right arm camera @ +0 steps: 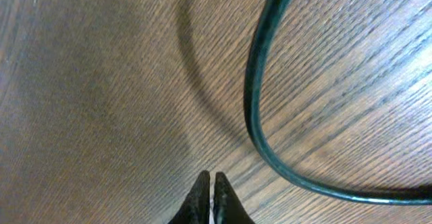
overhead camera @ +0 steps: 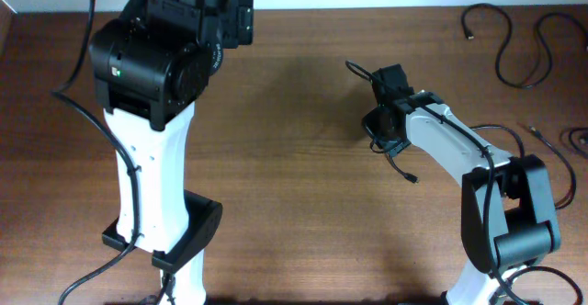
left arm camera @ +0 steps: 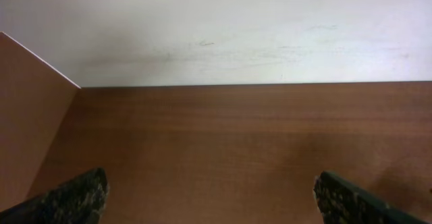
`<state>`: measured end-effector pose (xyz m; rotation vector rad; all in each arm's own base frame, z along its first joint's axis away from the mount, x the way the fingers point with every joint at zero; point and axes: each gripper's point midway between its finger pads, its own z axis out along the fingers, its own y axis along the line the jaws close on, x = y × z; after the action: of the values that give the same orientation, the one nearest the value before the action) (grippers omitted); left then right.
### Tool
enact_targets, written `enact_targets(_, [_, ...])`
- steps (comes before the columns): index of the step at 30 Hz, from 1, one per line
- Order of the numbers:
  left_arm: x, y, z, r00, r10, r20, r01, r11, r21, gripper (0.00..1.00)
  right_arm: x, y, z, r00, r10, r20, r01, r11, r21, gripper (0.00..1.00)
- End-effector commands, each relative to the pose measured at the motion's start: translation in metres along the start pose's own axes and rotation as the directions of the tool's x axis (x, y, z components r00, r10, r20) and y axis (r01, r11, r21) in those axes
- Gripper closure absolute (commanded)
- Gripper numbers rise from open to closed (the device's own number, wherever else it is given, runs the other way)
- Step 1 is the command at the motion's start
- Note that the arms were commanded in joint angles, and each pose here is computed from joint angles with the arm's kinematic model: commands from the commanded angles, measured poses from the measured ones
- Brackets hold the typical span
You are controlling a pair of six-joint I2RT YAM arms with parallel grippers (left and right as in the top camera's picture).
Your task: Untangle cables
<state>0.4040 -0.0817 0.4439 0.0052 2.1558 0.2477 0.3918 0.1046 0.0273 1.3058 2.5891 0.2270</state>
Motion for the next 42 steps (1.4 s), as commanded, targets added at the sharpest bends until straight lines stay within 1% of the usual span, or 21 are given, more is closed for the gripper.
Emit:
enact_targets(1, [-0.001,0.002,-0.004,1.000,0.006,0.005,-0.006,1.000,0.008,0.01,-0.003,-0.009,0.006,1.000,-0.008,0.013,0.008,0.999,0.041,0.96])
enact_targets(2, [-0.001,0.002,-0.004,1.000,0.007,0.005,-0.007,1.000,0.008,0.01,-0.006,-0.010,0.005,0.998,-0.048,0.028,0.047,0.998,0.049,0.82])
enact_targets(3, [-0.001,0.002,-0.004,1.000,0.006,0.005,-0.006,1.000,0.008,0.01,-0.010,-0.011,0.005,0.998,-0.049,0.050,0.046,0.998,0.053,0.32])
enact_targets(4, [-0.001,0.002,-0.004,1.000,0.006,0.005,-0.006,1.000,0.008,0.01,-0.010,-0.006,0.005,0.998,-0.047,0.045,0.045,0.998,0.034,0.21])
enact_targets(5, [-0.001,0.002,-0.004,1.000,0.006,0.005,-0.006,1.000,0.008,0.01,-0.005,0.001,0.005,0.999,-0.045,0.018,0.045,0.999,0.003,0.19])
enact_targets(9, [-0.001,0.002,-0.004,1.000,0.006,0.005,-0.006,1.000,0.008,0.01,-0.009,0.003,0.005,0.998,-0.047,0.035,0.047,0.999,-0.003,0.21])
enact_targets(16, [-0.001,0.002,-0.004,1.000,0.006,0.005,-0.006,1.000,0.008,0.01,-0.057,-0.054,0.000,0.988,-0.005,0.153,-0.025,0.981,0.193,0.21])
enact_targets(18, [-0.001,0.002,-0.004,1.000,0.006,0.005,-0.006,1.000,0.009,0.01,-0.061,-0.057,0.000,0.988,0.005,0.154,-0.036,0.980,0.195,0.30])
enact_targets(19, [-0.001,0.002,-0.004,1.000,0.006,0.005,-0.006,1.000,0.009,0.01,-0.060,-0.058,0.001,0.988,0.004,0.152,-0.034,0.980,0.197,0.44])
enact_targets(20, [-0.001,0.002,-0.004,1.000,0.006,0.005,-0.006,1.000,0.012,0.01,-0.060,-0.058,0.001,0.988,0.003,0.152,-0.033,0.980,0.198,0.96])
enact_targets(23, [0.000,0.001,-0.004,1.000,0.006,0.004,-0.006,1.000,0.016,0.01,-0.054,-0.053,-0.002,0.993,-0.036,0.109,0.016,0.983,0.184,0.96])
enact_targets(24, [0.000,0.001,-0.004,1.000,0.006,0.004,-0.006,1.000,0.015,0.01,-0.054,-0.041,-0.007,0.991,-0.111,0.081,0.098,0.983,0.152,0.96])
enact_targets(25, [0.000,0.001,-0.004,1.000,0.006,0.004,-0.006,1.000,0.016,0.01,-0.052,-0.012,-0.020,0.957,-0.288,0.034,0.286,0.957,0.054,0.96])
enact_targets(26, [0.000,0.001,-0.004,1.000,0.006,0.004,-0.006,1.000,0.016,0.01,-0.045,0.017,-0.035,0.869,-0.494,0.006,0.493,0.867,-0.065,0.96])
enact_targets(27, [0.000,0.001,-0.004,1.000,0.006,0.004,-0.006,1.000,0.016,0.01,-0.041,0.027,-0.049,0.803,-0.595,-0.009,0.591,0.799,-0.110,0.96])
enact_targets(29, [0.000,0.001,-0.004,1.000,0.006,0.004,-0.007,1.000,0.015,0.01,-0.070,0.023,-0.085,0.787,-0.615,0.044,0.614,0.788,0.041,0.96])
enact_targets(31, [0.000,0.001,-0.004,1.000,0.006,0.004,-0.007,1.000,0.015,0.01,-0.095,0.032,-0.113,0.701,-0.703,0.121,0.692,0.711,0.122,0.96])
enact_targets(32, [0.000,0.001,-0.004,1.000,0.006,0.004,-0.007,1.000,0.015,0.01,-0.101,0.039,-0.136,0.548,-0.828,0.120,0.814,0.561,0.149,0.96])
enact_targets(34, [0.000,0.001,-0.004,1.000,0.007,0.003,-0.007,1.000,0.015,0.01,-0.100,0.036,-0.143,0.455,-0.886,0.091,0.871,0.464,0.161,0.96])
enact_targets(38, [0.000,0.001,-0.003,1.000,0.009,0.000,-0.009,1.000,0.014,0.01,-0.119,0.021,-0.143,0.516,-0.852,0.085,0.848,0.523,0.092,0.96])
enact_targets(42, [0.000,0.001,-0.003,1.000,0.009,0.000,-0.009,1.000,0.015,0.01,-0.122,0.059,-0.148,0.443,-0.866,0.230,0.895,0.444,-0.052,0.96])
